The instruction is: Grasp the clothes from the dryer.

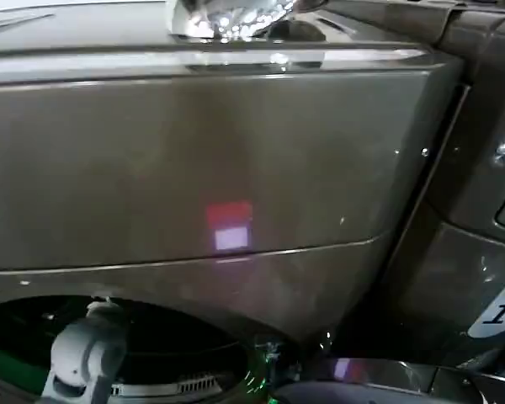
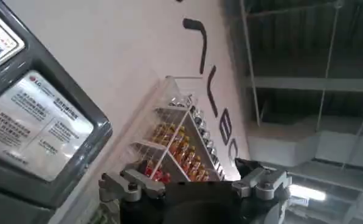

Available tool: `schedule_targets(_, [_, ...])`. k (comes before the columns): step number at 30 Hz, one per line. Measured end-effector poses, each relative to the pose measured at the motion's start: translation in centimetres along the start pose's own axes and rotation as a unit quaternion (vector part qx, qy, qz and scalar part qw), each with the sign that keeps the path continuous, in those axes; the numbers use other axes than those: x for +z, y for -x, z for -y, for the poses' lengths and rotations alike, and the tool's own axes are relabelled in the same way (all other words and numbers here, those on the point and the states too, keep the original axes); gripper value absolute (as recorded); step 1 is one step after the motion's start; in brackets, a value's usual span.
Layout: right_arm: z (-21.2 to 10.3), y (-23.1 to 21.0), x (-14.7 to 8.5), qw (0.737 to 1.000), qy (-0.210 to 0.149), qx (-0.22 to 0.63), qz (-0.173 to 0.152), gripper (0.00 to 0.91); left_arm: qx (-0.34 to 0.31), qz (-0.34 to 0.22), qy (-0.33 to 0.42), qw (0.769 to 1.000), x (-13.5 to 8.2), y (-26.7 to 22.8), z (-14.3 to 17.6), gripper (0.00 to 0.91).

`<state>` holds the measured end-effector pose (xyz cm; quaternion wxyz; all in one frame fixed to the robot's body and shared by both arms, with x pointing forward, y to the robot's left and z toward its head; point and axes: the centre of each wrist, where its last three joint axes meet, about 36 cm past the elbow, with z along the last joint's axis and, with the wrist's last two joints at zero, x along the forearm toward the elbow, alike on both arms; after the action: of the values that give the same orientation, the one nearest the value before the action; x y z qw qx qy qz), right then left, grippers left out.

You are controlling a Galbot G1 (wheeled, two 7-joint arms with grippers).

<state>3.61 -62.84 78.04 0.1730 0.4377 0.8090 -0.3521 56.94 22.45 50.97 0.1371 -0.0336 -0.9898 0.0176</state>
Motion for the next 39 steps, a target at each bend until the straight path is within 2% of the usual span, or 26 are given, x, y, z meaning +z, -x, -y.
schedule_targets(9, [0.0,-0.1,0.2,1.000,0.004,0.001,0.000,0.907,-0.005,0.007,0.003,1.000,-1.3,4.9,-0.1,0.907])
schedule_targets(18, [0.1,-0.1,0.3,1.000,0.005,0.001,-0.002,0.907,-0.001,-0.012,0.020,1.000,-2.7,8.3,-0.5,0.907])
schedule_targets(29, [-0.2,0.0,0.5,1.000,0.008,-0.002,-0.002,0.907,0.027,-0.058,0.079,0.995,-4.2,11.5,-1.4,0.907])
schedule_targets(39, [-0.3,0.0,0.5,1.000,0.007,-0.005,-0.002,0.907,0.077,-0.092,0.188,0.975,-5.0,14.4,-1.7,0.907])
